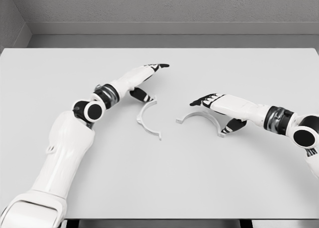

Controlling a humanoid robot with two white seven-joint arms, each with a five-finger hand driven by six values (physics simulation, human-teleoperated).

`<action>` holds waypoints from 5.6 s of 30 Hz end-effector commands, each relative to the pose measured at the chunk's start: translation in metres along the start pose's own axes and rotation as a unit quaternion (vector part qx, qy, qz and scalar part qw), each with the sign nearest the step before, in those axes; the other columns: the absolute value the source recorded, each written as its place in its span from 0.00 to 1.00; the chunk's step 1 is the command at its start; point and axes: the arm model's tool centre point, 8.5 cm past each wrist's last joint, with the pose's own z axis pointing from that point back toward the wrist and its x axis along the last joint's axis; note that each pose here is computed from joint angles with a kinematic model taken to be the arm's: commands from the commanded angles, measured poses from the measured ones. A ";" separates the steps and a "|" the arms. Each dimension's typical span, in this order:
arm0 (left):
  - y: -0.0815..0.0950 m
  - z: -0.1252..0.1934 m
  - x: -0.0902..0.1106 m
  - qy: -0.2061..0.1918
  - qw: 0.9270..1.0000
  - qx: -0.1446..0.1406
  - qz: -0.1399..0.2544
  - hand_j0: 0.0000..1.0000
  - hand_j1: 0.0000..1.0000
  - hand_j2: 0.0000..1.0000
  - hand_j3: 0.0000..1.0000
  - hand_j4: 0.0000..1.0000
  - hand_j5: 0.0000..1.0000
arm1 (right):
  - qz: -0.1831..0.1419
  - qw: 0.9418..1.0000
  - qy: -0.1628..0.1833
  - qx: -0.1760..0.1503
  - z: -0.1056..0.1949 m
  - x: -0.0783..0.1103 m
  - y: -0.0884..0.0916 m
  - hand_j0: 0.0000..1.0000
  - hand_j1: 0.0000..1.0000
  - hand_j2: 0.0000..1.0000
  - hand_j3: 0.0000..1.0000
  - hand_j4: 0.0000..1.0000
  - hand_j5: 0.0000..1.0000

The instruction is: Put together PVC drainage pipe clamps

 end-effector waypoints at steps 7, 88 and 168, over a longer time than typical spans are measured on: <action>-0.004 -0.006 0.011 -0.012 1.000 -0.001 0.004 1.00 1.00 1.00 1.00 1.00 1.00 | -0.004 1.000 -0.007 -0.004 -0.004 0.004 0.000 1.00 1.00 1.00 1.00 1.00 1.00; -0.054 0.018 0.074 -0.120 0.991 -0.016 -0.060 1.00 1.00 1.00 1.00 1.00 1.00 | 0.049 0.990 0.132 0.000 0.085 -0.077 -0.064 1.00 1.00 1.00 1.00 1.00 1.00; -0.038 -0.004 0.071 -0.113 0.989 -0.035 -0.092 1.00 1.00 1.00 1.00 1.00 1.00 | 0.053 0.991 0.125 0.001 0.083 -0.073 -0.064 1.00 1.00 1.00 1.00 1.00 1.00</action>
